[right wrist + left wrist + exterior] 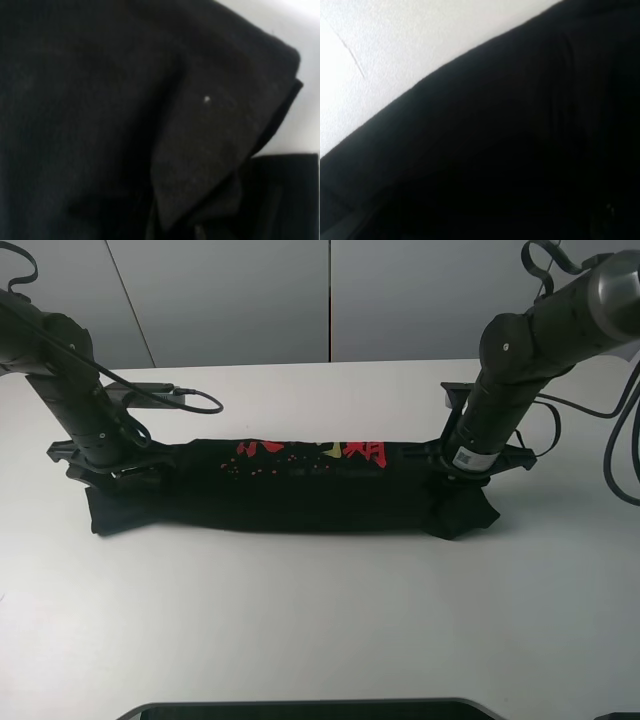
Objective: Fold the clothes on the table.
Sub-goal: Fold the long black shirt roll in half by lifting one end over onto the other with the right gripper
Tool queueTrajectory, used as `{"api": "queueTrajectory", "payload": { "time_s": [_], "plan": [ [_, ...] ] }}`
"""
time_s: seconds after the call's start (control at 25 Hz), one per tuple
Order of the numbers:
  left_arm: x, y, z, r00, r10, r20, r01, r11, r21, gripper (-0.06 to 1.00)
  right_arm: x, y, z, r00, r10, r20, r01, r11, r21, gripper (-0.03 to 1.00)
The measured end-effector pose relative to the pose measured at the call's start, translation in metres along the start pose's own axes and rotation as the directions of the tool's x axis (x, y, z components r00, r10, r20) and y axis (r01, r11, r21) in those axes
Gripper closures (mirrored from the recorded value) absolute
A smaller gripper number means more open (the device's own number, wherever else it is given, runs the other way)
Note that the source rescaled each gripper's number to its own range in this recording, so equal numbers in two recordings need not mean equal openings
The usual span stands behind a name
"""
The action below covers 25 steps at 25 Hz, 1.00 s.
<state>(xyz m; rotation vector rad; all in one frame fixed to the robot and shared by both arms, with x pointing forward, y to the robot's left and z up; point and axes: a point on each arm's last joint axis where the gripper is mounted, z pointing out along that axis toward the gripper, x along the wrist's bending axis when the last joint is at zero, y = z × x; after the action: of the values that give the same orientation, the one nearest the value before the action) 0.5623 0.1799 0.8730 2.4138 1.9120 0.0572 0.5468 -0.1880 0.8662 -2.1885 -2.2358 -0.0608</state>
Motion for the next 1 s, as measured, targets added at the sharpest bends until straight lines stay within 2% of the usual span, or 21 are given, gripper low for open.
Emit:
{"api": "queueTrajectory", "payload": {
  "time_s": [0.16,0.28,0.4,0.52,0.64,0.8,0.92,1.0],
  "plan": [
    [0.000,0.000,0.000,1.000,0.002,0.000,-0.002,1.000,0.000,-0.03,0.000,-0.003,-0.012,0.999,-0.043,0.006,0.043,0.999,0.033,0.89],
    [0.000,0.000,0.000,1.000,0.002,0.000,-0.002,1.000,0.000,-0.03,0.002,0.000,-0.039,0.997,-0.073,-0.003,0.073,0.997,0.008,0.89],
    [0.000,0.000,0.000,1.000,0.002,0.000,-0.002,1.000,0.000,-0.03,0.006,0.005,-0.072,0.995,-0.098,-0.030,0.097,0.995,-0.028,0.89],
    [0.000,0.000,0.000,1.000,0.002,0.000,-0.002,1.000,0.000,-0.03,0.012,0.008,-0.091,0.990,-0.116,-0.083,0.115,0.993,-0.021,0.89],
    [0.000,0.000,0.000,1.000,0.002,0.000,-0.002,1.000,0.000,-0.03,0.024,0.009,-0.099,0.968,-0.128,-0.216,0.128,0.992,-0.010,0.89],
    [0.000,0.000,0.000,1.000,0.002,0.000,-0.002,1.000,0.000,-0.03,0.046,0.009,-0.108,0.877,-0.163,-0.451,0.160,0.986,-0.046,0.89],
    [0.000,0.000,0.000,1.000,0.002,0.000,-0.002,1.000,0.000,-0.03,0.057,0.012,-0.115,0.805,-0.167,-0.570,0.135,0.986,-0.099,0.89],
    [0.000,0.000,0.000,1.000,0.002,0.000,-0.002,1.000,0.000,-0.03,0.060,0.015,-0.118,0.779,-0.174,-0.603,0.116,0.984,-0.135,0.89]
  ]
}}
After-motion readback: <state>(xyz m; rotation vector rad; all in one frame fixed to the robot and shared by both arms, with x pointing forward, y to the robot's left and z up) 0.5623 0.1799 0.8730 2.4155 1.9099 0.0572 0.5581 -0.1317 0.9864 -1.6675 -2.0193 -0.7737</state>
